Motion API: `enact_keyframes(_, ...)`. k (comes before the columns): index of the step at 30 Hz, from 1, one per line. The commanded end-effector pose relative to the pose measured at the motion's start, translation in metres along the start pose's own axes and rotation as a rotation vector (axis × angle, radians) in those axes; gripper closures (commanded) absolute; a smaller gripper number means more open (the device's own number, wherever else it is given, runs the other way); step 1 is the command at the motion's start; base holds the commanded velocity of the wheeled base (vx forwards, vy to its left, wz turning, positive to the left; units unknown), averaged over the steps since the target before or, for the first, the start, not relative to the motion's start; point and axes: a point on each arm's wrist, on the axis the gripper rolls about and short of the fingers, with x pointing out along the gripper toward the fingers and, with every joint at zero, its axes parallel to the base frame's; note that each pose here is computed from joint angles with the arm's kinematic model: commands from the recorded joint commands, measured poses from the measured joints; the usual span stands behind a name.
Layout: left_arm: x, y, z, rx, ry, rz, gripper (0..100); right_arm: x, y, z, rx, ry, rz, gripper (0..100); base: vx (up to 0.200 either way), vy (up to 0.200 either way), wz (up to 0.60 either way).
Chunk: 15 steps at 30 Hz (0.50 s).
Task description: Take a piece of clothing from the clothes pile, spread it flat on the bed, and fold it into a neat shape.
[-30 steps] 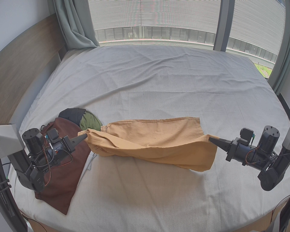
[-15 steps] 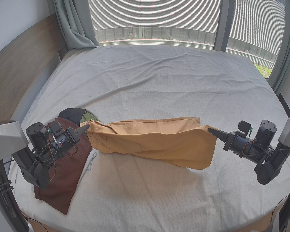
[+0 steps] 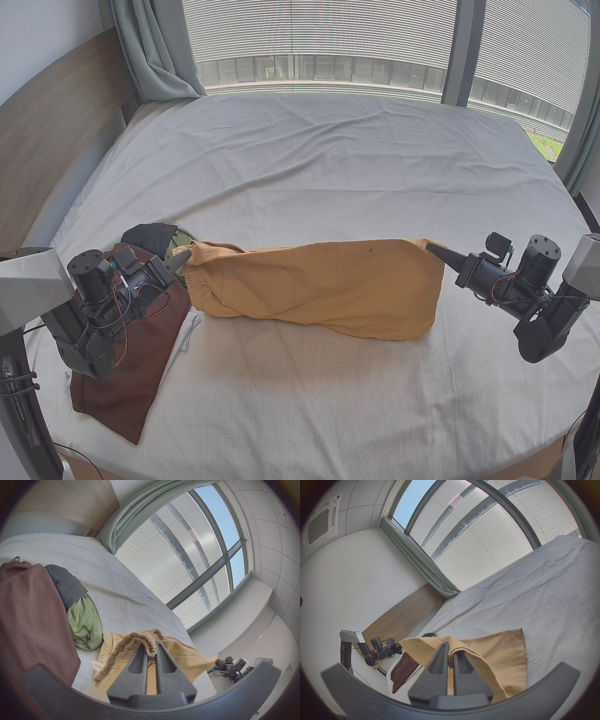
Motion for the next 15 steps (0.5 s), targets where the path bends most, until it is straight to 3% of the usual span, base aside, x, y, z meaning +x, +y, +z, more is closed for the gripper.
enact_keyframes(1,0.005,0.005,-0.002,-0.011,0.001,0.004,100,0.005,-0.015,-0.002,0.003,-0.005,-0.020,100,0.000,0.000,0.00)
enact_keyframes(15,0.016,0.011,-0.001,-0.025,-0.014,-0.009,100,0.025,-0.032,-0.003,-0.004,-0.014,-0.016,100,0.000,0.000,0.00)
